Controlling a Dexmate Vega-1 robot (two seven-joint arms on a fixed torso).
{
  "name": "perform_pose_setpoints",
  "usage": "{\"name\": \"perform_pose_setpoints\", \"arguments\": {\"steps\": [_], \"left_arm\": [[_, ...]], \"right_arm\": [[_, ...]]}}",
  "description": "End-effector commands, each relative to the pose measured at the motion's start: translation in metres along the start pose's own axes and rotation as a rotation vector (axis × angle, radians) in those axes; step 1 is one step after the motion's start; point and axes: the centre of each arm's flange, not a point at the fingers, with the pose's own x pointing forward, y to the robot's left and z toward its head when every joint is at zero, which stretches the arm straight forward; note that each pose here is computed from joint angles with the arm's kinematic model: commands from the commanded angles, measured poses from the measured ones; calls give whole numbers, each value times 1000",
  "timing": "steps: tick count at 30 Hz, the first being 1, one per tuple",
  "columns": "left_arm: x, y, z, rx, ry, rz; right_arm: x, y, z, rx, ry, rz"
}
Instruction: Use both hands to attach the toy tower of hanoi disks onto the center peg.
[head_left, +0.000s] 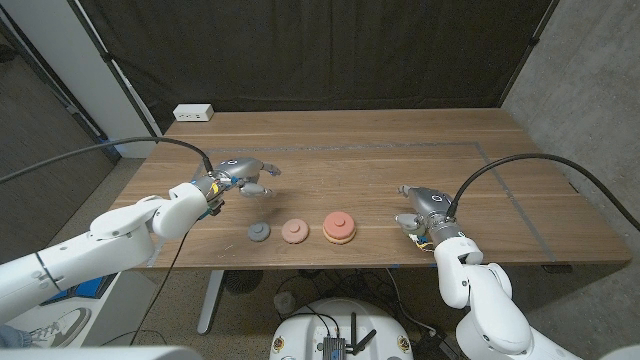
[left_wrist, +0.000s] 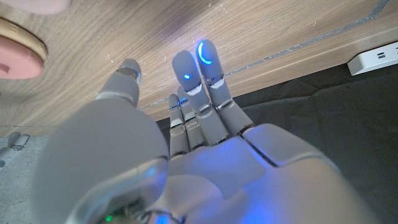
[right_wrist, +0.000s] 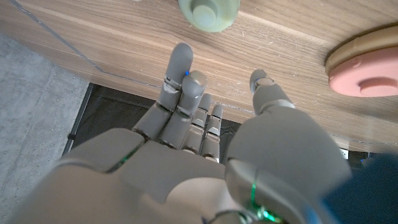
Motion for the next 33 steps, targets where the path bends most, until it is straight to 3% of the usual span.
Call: {"name": "perform_pose_setpoints", "arguments": {"steps": [1, 17, 33], "left_arm": [[-8, -1, 7, 27, -41, -51], [-13, -2, 12, 74, -134, -160], [-17, -6, 23, 98, -232, -191]], "right_arm": [[2, 1, 2, 6, -10, 3], [1, 2, 2, 9, -7, 6], [2, 1, 7, -4, -15, 12]]}}
